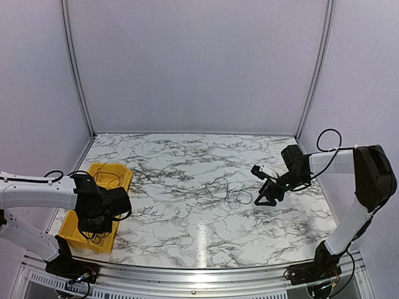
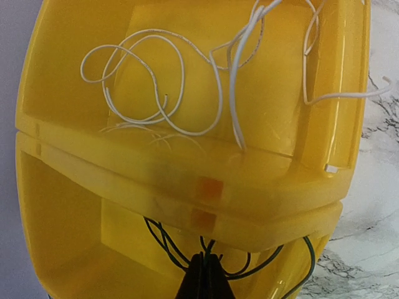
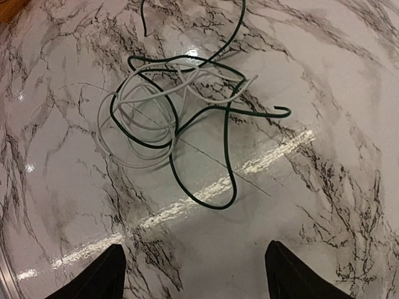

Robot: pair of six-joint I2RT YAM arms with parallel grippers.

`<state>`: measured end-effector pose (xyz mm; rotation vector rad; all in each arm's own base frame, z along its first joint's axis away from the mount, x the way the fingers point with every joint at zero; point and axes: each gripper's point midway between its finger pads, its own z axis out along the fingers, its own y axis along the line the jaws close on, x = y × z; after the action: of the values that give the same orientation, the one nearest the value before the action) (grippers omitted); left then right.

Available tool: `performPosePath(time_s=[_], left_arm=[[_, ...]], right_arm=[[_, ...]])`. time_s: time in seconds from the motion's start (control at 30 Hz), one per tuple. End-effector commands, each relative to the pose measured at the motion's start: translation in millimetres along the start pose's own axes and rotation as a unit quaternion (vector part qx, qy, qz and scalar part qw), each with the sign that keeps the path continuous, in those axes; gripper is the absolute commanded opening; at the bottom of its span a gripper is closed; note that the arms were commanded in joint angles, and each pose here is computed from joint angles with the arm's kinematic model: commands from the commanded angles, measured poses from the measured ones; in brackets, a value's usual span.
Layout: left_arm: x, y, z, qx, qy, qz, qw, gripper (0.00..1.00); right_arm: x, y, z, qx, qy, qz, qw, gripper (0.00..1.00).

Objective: Untangle the cables

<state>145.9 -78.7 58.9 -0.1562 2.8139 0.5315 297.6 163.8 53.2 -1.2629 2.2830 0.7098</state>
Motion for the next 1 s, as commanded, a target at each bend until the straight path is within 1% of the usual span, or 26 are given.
performPosePath(time_s=[0.0, 0.1, 0.3, 0.43, 0.5, 0.53, 0.57, 0.63, 0.8, 0.9, 0.97], left_arm=[[-10.3, 16.2, -8.5, -0.009, -0.028, -0.047, 0.998, 0.00], [-8.4, 28.2, -8.0, -0.048, -0.025, -0.062, 0.997, 0.00], [2.2, 54.8, -12.3, -0.128, -0.001, -0.074, 0.989, 0.00], [-7.1, 67.2, -27.6, -0.150, -0.014, -0.071, 0.986, 0.00], [-10.5, 70.0, -27.8, -0.155, -0.016, -0.069, 0.985, 0.01], [-10.9, 69.1, -27.1, -0.153, -0.010, -0.067, 0.986, 0.14], [-11.3, 66.2, -27.2, -0.149, -0.005, -0.062, 0.987, 0.24], [-13.5, 59.3, -31.1, -0.129, 0.001, -0.058, 0.990, 0.38], [-12.7, 58.6, -43.7, -0.088, 0.007, -0.057, 0.994, 0.48], [-19.1, 51.9, -59.0, -0.039, 0.002, -0.058, 0.998, 0.49], [-30.7, 49.0, -74.3, -0.006, -0.019, -0.061, 0.998, 0.49]], right_arm=[[-10.4, -3.1, -5.1, -0.005, -0.012, -0.004, 1.000, 0.77], [-13.0, -1.8, -6.2, -0.008, -0.016, -0.003, 1.000, 0.77], [-19.9, 2.5, -8.1, -0.022, -0.027, -0.002, 0.999, 0.77], [-22.9, 5.3, -6.8, -0.025, -0.024, -0.012, 0.999, 0.76], [-24.3, 7.3, -5.5, -0.023, -0.020, -0.019, 0.999, 0.76], [-24.0, 8.1, -5.1, -0.023, -0.018, -0.020, 0.999, 0.76], [-23.8, 8.7, -5.1, -0.022, -0.018, -0.022, 0.999, 0.76], [-24.1, 10.0, -5.8, -0.022, -0.019, -0.024, 0.999, 0.76], [-42.7, 15.6, -23.8, -0.014, -0.043, -0.045, 0.998, 0.75], [-58.9, 13.5, -42.3, 0.015, -0.057, -0.063, 0.996, 0.74], [-71.1, 12.7, -56.5, 0.036, -0.067, -0.077, 0.994, 0.75]])
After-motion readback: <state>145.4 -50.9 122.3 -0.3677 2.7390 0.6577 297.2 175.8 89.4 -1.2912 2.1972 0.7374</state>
